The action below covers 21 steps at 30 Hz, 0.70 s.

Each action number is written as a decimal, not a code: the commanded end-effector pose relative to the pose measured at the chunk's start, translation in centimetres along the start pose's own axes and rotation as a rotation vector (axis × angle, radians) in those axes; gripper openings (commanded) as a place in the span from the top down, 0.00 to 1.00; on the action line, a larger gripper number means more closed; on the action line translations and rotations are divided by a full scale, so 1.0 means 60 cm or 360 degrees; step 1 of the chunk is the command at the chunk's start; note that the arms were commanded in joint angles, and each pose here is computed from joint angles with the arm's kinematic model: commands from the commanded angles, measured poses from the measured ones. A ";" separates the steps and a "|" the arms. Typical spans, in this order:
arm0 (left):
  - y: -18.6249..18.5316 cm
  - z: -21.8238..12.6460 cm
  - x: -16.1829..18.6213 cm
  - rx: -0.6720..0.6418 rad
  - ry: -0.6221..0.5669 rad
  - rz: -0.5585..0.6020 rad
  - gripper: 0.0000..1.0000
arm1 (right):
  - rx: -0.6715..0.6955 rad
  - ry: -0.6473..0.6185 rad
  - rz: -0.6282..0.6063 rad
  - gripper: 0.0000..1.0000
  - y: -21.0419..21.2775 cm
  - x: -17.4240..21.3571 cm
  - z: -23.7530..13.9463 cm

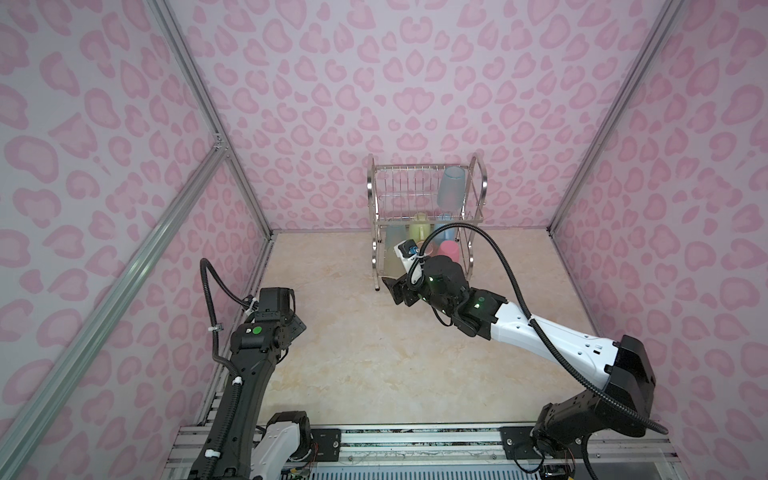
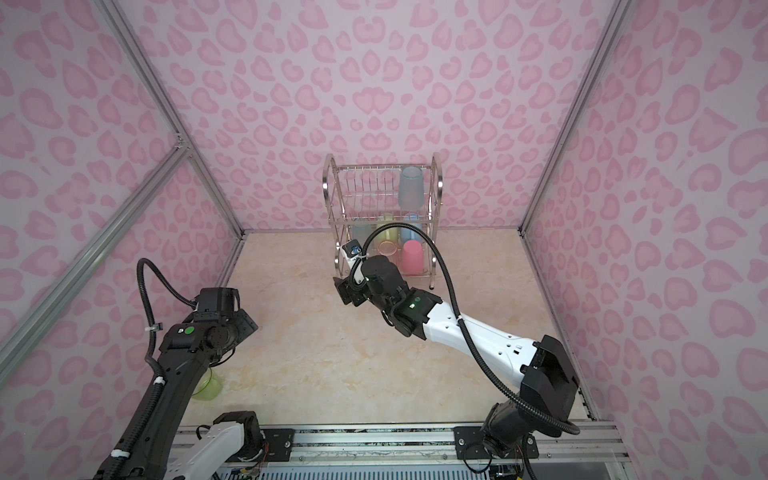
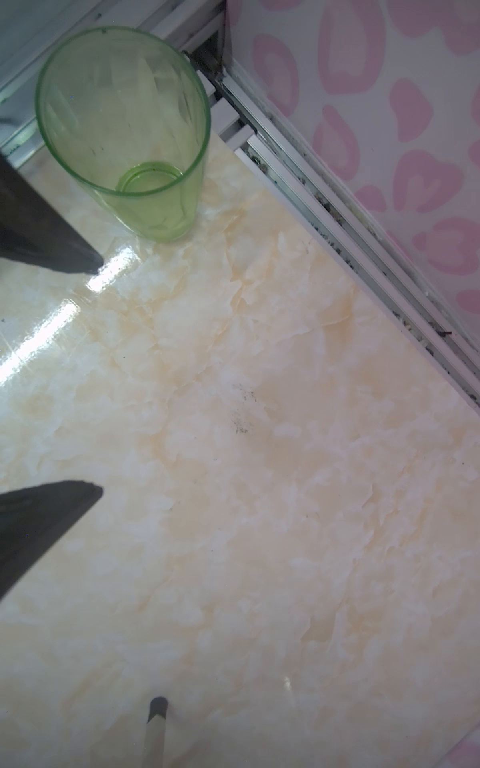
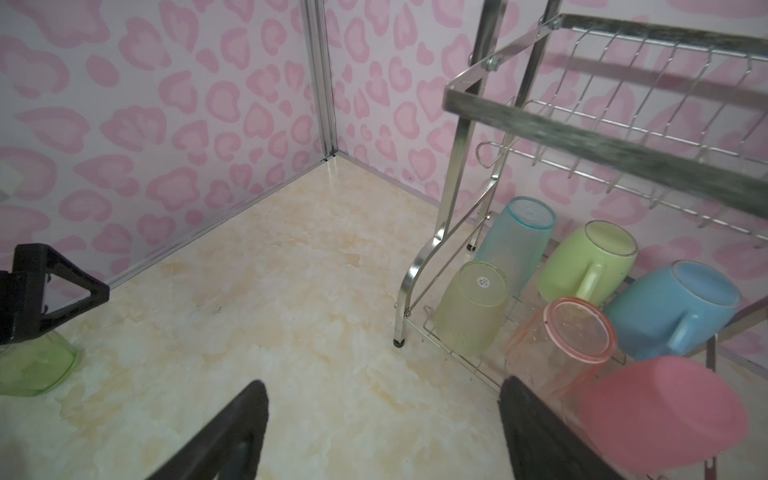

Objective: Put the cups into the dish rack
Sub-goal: 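Draw the right gripper back while the left gripper moves to the clear green cup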

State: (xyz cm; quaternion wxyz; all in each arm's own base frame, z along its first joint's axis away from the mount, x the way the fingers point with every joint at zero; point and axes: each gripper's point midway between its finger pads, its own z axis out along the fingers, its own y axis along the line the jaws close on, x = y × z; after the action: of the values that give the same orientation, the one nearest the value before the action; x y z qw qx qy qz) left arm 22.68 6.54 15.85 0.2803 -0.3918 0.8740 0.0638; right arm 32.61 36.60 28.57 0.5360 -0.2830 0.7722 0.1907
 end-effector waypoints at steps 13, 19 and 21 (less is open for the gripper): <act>0.115 0.012 0.002 -0.0360 -0.0020 -0.0416 0.24 | -0.0247 0.0231 -0.0025 0.15 0.114 0.104 0.032; 0.142 0.021 0.005 -0.0452 -0.0002 -0.0532 0.26 | -0.0275 0.0256 -0.0042 0.15 0.132 0.116 0.038; 0.150 0.025 0.008 -0.0485 0.0009 -0.0565 0.26 | -0.0277 0.0262 -0.0042 0.15 0.133 0.119 0.039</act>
State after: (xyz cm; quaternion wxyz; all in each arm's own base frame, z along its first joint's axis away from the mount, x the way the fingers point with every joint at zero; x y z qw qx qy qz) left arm 17.46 12.51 13.88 0.2360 -0.5602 0.7834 0.1294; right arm 27.30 42.19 21.34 0.4498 -0.3537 0.7892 0.2230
